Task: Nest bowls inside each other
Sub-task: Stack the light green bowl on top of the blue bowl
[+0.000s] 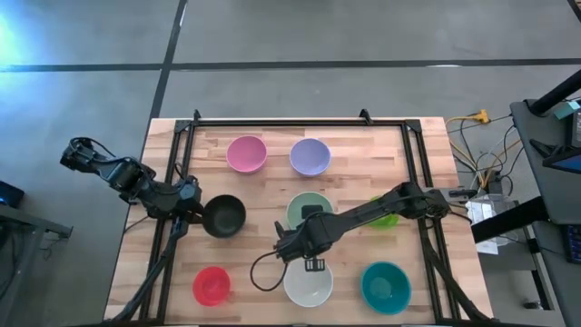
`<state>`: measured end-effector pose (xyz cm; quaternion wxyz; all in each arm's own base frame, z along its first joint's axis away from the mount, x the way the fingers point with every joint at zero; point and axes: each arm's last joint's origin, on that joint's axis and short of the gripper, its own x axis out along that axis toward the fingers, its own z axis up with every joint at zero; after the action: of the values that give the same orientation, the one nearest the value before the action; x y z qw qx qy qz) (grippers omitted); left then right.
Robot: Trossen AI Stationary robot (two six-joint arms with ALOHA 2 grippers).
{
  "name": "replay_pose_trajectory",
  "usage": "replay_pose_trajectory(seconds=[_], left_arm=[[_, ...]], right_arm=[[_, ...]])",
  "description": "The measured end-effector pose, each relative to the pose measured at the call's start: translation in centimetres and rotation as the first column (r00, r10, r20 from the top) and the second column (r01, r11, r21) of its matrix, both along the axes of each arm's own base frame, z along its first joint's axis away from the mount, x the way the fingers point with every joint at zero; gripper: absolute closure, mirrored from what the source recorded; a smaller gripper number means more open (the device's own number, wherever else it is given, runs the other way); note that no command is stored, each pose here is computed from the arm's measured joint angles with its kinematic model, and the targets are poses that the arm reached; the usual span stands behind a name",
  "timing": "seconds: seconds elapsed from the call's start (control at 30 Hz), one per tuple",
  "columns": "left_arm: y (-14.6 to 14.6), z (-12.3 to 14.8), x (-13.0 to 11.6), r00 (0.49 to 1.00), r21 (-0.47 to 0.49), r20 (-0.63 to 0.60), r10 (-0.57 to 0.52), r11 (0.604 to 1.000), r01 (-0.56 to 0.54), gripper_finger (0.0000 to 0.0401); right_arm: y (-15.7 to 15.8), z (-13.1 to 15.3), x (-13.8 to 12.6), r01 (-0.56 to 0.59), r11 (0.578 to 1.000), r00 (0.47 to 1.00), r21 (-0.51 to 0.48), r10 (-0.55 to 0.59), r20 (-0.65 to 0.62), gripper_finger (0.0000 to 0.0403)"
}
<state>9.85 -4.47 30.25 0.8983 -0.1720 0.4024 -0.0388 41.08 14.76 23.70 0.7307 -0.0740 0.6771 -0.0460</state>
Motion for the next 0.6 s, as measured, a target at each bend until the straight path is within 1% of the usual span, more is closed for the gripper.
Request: replay_pose_trajectory(seconds=[0.2, 0.47, 0.6], left_arm=[[-0.01, 0.04, 0.03, 1.0, -0.003, 0.005, 0.0, 1.0, 0.0, 0.0311], [-0.05, 0.08, 0.1, 1.0, -0.006, 0.01, 0.001, 1.0, -0.001, 0.0311], [-0.11, 0.03, 0.21, 1.0, -0.003, 0.004, 0.001, 1.0, -0.001, 0.0311]], right_arm=[[0.06, -0.74, 0.01, 0.005, 1.0, 1.0, 0.004, -0.005, -0.004, 0.0394], [0.09, -0.8, 0.06, 0.005, 1.0, 1.0, 0.011, -0.005, 0.001, 0.0394], [0.32, -0.87, 0.25, 0.007, 0.997, 1.0, 0.073, -0.007, 0.007, 0.0394]])
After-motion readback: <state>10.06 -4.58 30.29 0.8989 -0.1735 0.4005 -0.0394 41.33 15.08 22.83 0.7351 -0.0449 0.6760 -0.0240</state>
